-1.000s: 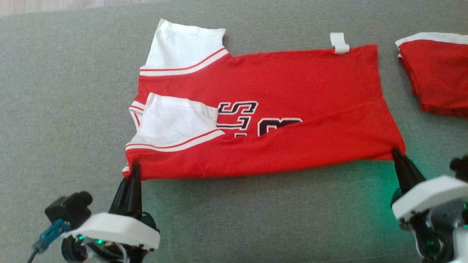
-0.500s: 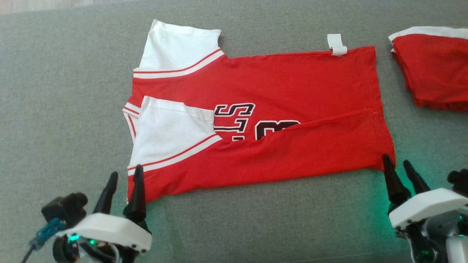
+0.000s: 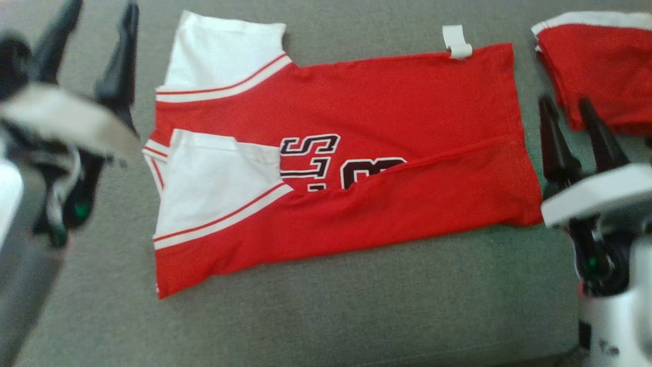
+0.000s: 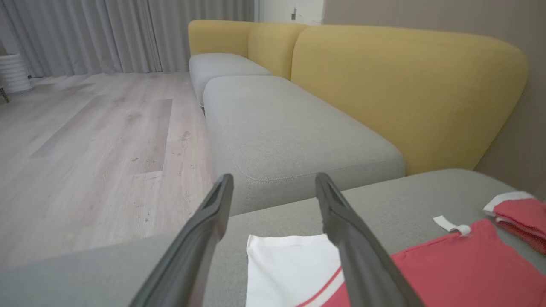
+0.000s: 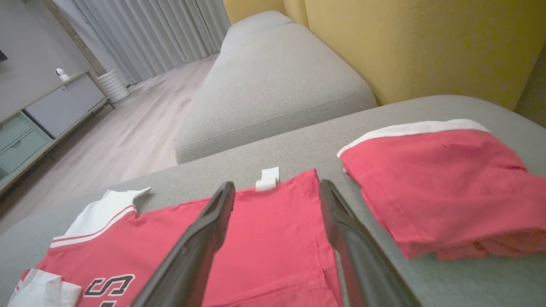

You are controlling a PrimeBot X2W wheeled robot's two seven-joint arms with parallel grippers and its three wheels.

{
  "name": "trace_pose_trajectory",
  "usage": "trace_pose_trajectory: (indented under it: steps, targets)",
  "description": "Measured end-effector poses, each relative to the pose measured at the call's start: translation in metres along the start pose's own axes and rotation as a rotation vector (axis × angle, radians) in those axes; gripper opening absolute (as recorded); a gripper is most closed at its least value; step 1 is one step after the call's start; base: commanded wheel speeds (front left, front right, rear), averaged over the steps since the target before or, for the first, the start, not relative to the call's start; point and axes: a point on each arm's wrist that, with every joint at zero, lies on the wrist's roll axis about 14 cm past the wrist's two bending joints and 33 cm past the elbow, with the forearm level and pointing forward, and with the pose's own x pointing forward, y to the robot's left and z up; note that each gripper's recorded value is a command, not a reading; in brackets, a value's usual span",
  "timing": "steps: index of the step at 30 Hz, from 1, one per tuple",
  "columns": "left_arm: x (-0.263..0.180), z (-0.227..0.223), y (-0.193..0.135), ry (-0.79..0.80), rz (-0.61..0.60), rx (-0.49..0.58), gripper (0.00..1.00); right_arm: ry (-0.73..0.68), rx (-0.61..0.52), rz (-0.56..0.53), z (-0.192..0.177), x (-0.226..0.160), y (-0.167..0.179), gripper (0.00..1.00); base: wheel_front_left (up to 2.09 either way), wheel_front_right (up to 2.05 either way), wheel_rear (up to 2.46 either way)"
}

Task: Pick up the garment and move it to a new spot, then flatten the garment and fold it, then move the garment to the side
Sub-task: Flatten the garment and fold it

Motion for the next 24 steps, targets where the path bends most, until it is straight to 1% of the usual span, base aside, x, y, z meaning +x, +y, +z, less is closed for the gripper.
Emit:
trace_pose_trajectory:
  steps: [2,5,8,11,15,18,21,24]
  targets:
    - [0.023,0.006,-0.002,0.028,-0.044,0.068,1.0,-0.017,-0.027,0.025,0.01,0.011,0.009,1.0,0.0,0.0,0.0]
    - [0.055,0.001,0.0,0.098,-0.072,0.118,1.0,-0.027,-0.06,0.069,0.018,0.024,0.024,1.0,0.0,0.0,0.0]
    - [0.083,-0.019,0.01,0.197,-0.062,0.149,1.0,-0.018,-0.09,0.111,0.02,0.035,0.037,1.0,0.0,0.0,0.0]
    - [0.104,-0.051,0.021,0.318,-0.051,0.176,1.0,-0.004,-0.111,0.122,0.017,0.042,0.039,1.0,0.0,0.0,0.0]
    - [0.113,-0.109,0.031,0.522,-0.067,0.216,1.0,0.032,-0.127,0.101,0.006,0.045,0.03,1.0,0.0,0.0,0.0]
    - [0.116,-0.141,0.042,0.621,-0.049,0.205,1.0,0.06,-0.133,0.081,-0.004,0.046,0.022,1.0,0.0,0.0,0.0]
    - [0.118,-0.162,0.049,0.674,-0.037,0.191,1.0,0.074,-0.135,0.067,-0.01,0.048,0.016,1.0,0.0,0.0,0.0]
    - [0.12,-0.173,0.055,0.695,-0.017,0.18,1.0,0.086,-0.131,0.06,-0.015,0.05,0.012,1.0,0.0,0.0,0.0]
